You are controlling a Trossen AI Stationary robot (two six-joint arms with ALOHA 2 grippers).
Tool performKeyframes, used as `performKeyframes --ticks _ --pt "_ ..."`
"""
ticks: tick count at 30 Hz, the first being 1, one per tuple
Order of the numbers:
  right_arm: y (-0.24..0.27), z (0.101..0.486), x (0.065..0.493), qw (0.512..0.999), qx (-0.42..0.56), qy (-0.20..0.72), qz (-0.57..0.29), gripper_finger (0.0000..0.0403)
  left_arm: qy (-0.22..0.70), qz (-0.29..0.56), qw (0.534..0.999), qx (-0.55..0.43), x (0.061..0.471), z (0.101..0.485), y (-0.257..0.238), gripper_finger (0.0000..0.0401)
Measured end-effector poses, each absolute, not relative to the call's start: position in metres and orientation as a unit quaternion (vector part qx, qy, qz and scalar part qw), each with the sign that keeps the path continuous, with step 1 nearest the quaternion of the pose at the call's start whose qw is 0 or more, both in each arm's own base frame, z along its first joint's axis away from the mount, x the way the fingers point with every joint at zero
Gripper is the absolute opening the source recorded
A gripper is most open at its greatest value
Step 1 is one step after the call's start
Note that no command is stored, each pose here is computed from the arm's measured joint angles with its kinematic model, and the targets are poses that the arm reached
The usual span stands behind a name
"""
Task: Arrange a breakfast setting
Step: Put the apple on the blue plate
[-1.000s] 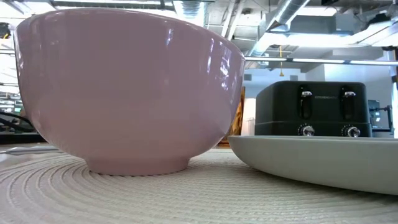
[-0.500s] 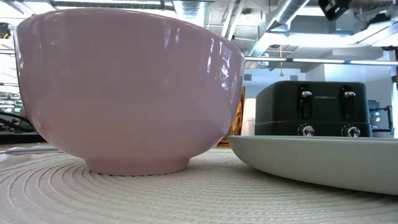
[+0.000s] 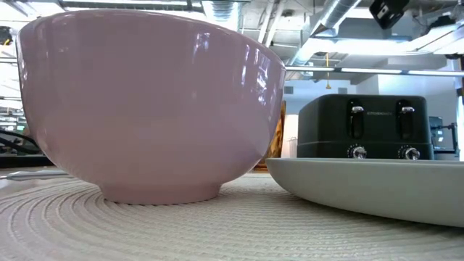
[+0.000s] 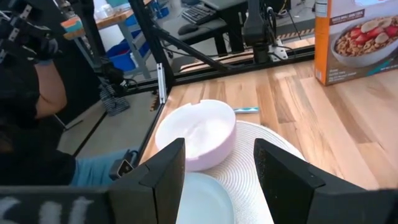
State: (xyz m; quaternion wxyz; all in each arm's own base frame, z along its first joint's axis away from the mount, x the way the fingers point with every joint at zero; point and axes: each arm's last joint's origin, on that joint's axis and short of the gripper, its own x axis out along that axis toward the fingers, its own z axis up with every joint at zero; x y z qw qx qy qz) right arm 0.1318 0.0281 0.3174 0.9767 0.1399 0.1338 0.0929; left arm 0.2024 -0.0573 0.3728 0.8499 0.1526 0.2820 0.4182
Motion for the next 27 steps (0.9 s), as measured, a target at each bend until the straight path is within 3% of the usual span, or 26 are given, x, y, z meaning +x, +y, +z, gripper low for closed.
performKeyframes --ticks 21,27 --pt "0.027 0.305 0.149 0.973 0.138 0.178 0.051 0.0213 0.288 0.414 0.848 0.165 0.202 0.373 -0.057 0.0139" --pt "0.027 0.304 0.149 0.966 0.161 0.188 0.078 0.0223 0.287 0.415 0.848 0.165 0.202 0.373 -0.057 0.0139"
